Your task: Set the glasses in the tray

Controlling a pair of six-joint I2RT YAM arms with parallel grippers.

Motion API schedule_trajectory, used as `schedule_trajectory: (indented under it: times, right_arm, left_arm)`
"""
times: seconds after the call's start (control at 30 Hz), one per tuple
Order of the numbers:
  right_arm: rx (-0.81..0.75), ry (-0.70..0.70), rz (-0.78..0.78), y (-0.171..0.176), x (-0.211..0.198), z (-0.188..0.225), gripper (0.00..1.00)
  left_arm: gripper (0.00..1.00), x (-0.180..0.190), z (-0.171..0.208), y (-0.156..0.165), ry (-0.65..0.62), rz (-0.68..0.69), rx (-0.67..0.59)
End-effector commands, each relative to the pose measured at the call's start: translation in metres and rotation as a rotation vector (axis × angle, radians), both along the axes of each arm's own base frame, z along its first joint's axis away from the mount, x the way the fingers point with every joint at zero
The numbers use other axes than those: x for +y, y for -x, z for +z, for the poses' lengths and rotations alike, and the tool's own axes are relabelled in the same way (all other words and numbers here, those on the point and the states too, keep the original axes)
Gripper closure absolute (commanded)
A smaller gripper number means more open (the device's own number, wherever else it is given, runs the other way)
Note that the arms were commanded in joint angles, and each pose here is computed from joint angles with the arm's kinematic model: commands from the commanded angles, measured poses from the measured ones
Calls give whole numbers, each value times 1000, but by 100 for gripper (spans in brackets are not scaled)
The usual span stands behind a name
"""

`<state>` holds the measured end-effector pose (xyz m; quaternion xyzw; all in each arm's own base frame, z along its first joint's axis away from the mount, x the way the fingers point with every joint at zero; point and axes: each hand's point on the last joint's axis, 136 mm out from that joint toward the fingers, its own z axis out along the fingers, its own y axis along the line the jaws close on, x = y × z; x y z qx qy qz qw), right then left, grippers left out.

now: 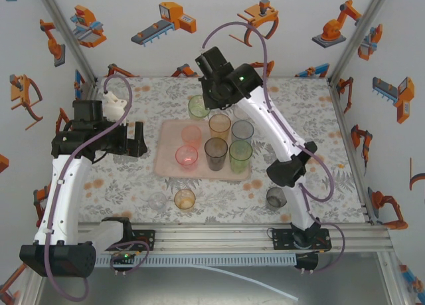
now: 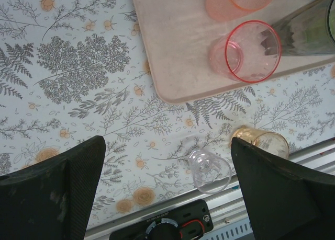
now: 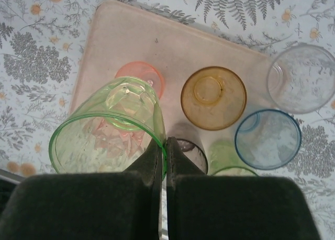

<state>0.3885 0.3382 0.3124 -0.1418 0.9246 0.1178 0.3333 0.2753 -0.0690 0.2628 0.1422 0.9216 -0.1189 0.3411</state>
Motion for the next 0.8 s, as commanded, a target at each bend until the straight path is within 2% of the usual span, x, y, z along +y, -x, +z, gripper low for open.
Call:
schedule_trajectory:
  times: [0.0, 0.2, 0.77]
  right_arm:
    - [-132, -72, 12, -22, 17, 22, 100]
    - [-173, -43, -14, -49, 28, 0, 100]
    - [-120, -22, -58, -98, 35, -69, 100]
  left_arm:
    - [3, 2, 2, 4, -3, 7, -1]
    - [3, 1, 3, 5, 6, 6, -3]
    - [3, 1, 1, 8, 10, 3, 3]
